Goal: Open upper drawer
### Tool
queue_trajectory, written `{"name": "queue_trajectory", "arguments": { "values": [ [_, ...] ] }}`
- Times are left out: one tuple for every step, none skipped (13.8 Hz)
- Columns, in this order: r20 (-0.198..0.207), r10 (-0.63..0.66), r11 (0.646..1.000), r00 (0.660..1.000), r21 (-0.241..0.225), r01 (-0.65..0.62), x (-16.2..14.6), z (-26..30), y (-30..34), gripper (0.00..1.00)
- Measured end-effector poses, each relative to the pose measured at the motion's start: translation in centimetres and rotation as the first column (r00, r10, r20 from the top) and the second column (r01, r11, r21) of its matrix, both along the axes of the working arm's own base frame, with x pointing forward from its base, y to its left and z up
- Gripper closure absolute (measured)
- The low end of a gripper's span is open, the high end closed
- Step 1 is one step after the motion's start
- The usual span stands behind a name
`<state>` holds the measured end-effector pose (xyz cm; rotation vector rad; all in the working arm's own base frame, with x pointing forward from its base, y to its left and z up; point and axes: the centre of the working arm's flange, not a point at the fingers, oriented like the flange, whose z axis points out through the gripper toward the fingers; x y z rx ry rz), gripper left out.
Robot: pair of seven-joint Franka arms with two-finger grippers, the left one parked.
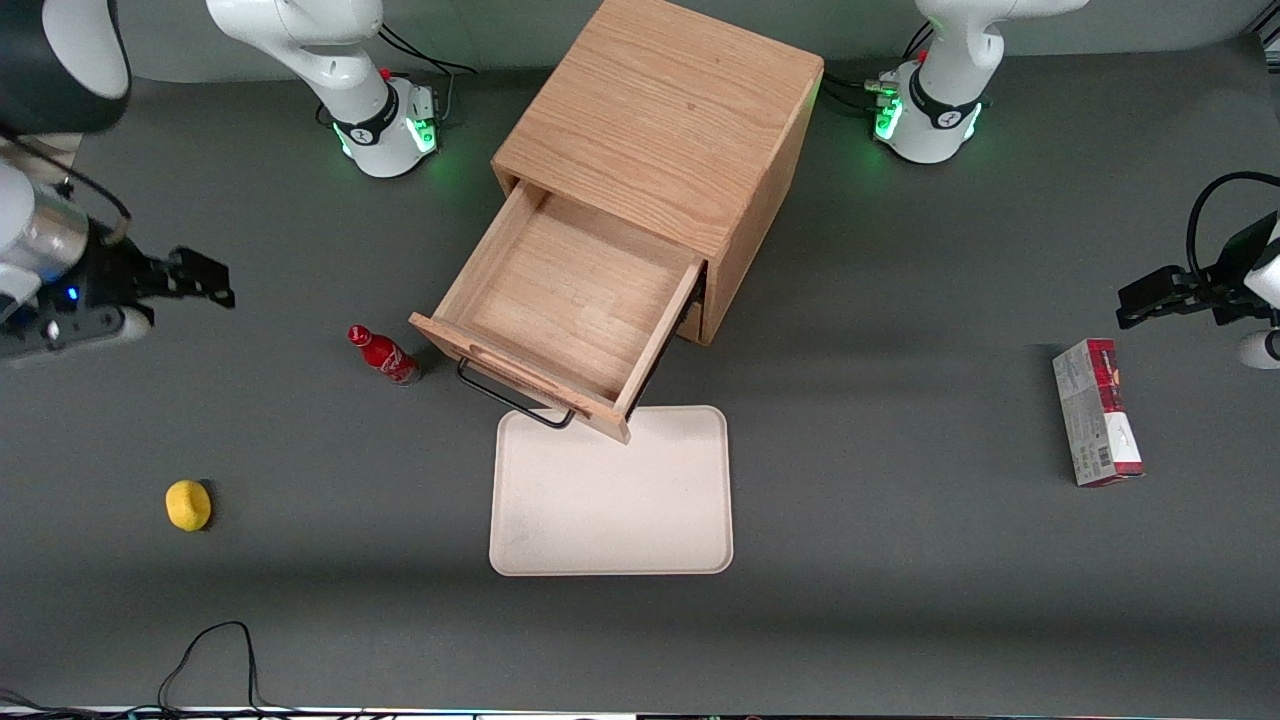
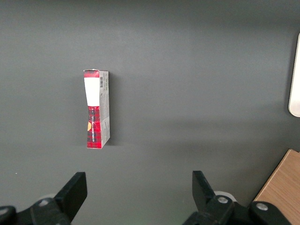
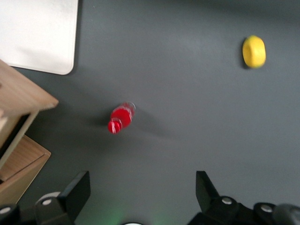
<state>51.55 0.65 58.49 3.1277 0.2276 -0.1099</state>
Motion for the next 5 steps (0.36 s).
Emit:
{"name": "queue_trajectory", "arguments": {
  "values": [
    [0.009, -0.018, 1.0, 1.0, -0.004, 0.018, -1.7, 0.6, 0.0, 0.0],
    [0.016, -0.028, 1.0, 0.999, -0.006, 0.028, -2.7, 1.0, 0.2, 0.0],
    [0.023, -0.034, 0.999, 0.999, -0.007, 0.035, -3.2, 1.3, 0.4, 0.0],
    [0.026, -0.045, 0.999, 0.999, -0.008, 0.045, -3.3, 1.4, 0.5, 0.0],
    [0.024, -0.062, 0.998, 0.998, -0.009, 0.062, -3.2, 1.3, 0.5, 0.0]
  ]
}}
